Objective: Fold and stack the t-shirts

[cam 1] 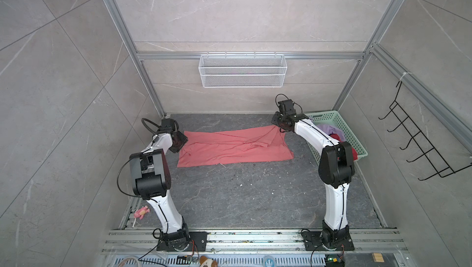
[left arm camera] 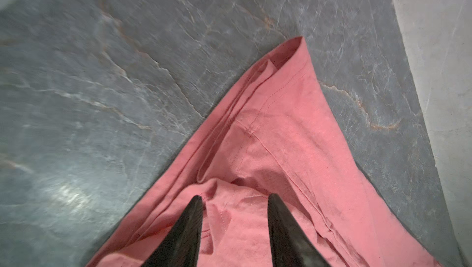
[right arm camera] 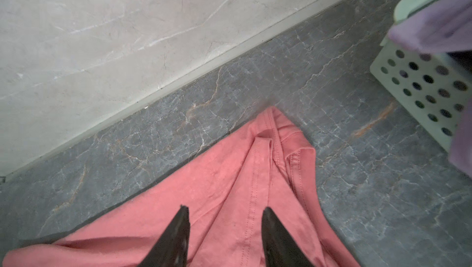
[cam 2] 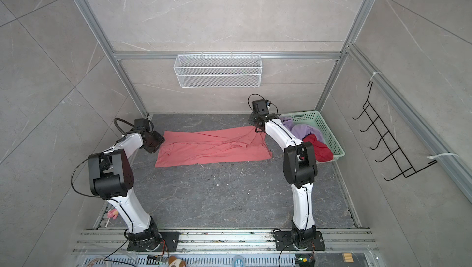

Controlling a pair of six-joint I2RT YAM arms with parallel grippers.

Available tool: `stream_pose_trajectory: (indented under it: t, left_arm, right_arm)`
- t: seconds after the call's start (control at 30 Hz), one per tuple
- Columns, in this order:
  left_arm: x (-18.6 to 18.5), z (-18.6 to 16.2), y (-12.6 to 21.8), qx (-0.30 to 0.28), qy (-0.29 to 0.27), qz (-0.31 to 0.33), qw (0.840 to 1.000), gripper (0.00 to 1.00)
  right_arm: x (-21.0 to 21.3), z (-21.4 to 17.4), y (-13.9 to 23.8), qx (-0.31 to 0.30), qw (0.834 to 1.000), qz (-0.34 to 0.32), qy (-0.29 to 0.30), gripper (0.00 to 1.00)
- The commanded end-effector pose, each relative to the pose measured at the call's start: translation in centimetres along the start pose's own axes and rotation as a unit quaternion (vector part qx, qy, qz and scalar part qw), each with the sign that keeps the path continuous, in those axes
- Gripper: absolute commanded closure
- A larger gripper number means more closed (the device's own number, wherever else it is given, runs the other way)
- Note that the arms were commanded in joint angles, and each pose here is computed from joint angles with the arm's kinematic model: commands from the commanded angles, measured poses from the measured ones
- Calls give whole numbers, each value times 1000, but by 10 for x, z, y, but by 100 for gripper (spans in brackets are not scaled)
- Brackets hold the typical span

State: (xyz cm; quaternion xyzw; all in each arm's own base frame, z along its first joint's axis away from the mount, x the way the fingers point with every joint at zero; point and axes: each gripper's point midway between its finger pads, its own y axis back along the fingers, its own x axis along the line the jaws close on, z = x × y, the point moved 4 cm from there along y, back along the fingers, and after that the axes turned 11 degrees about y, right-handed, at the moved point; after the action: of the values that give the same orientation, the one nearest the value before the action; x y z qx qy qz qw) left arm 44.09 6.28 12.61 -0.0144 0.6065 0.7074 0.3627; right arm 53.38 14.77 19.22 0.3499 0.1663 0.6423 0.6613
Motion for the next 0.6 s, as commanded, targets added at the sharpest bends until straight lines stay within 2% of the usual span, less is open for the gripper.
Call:
stream_pose_trajectory:
  t: [0.0,0.3,0.57]
  left_arm:
    - [-7,8,45,-43,-21,-16,999,54]
    - [-35,-85,35,77,-86,-77,990,53]
    - [-36,-111,8,90,-88,-52,991,49]
  right_arm:
    - [6,27,46,-45,999,26,3,49]
    - [9,-44,55,46,993,106,-26,49]
    - [20,-113,38,112,985,124,-36,49]
